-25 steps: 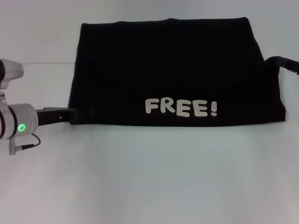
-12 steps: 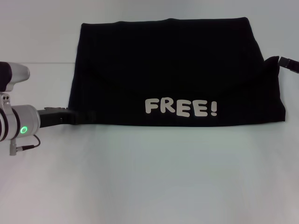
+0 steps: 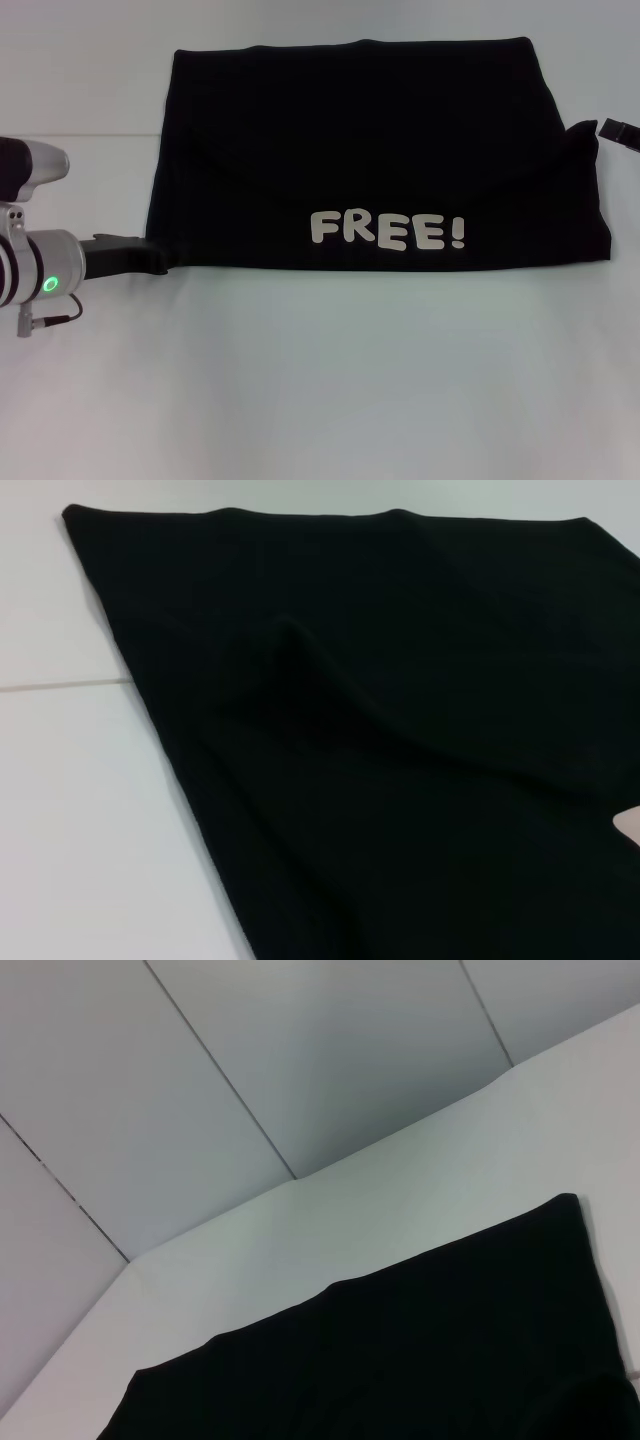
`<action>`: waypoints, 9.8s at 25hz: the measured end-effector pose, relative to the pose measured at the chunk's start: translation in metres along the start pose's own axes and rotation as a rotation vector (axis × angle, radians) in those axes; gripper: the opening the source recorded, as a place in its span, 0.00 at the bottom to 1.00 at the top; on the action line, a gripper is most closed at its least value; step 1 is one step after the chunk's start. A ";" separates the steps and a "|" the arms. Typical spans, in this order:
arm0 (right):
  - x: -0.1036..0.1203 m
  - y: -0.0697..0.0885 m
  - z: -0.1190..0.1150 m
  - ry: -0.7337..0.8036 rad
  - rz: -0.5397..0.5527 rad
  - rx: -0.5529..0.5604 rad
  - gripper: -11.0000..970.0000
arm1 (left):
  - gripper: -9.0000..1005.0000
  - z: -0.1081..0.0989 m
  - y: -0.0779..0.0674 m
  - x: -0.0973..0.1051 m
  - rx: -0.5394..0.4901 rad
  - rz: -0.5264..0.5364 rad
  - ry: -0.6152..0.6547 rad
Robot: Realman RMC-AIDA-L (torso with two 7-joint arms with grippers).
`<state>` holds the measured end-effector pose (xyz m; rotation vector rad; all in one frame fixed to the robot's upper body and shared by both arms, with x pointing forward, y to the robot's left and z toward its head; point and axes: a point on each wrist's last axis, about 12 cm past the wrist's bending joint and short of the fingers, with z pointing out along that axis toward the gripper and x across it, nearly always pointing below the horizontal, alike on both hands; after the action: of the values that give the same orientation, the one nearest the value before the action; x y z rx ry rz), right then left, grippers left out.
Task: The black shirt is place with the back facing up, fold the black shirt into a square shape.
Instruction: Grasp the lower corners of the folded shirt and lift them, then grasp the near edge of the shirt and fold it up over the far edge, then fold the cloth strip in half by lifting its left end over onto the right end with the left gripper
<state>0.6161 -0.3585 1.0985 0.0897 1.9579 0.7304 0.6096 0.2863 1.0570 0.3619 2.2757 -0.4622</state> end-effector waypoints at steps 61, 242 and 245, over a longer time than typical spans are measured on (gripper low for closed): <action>0.032 -0.005 0.010 0.434 -0.411 0.109 0.04 | 0.01 -0.001 0.001 -0.014 -0.008 0.018 -0.011; -0.014 -0.023 -0.020 0.338 0.038 0.163 0.68 | 0.77 0.003 -0.038 -0.053 0.224 0.011 0.001; -0.016 -0.020 -0.015 0.378 0.054 0.198 0.68 | 0.77 0.007 -0.045 -0.051 0.235 0.057 0.025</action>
<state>0.6165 -0.3879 1.1054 0.1320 2.3957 0.6191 0.6301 0.2373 1.1001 0.5511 2.2334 -0.7013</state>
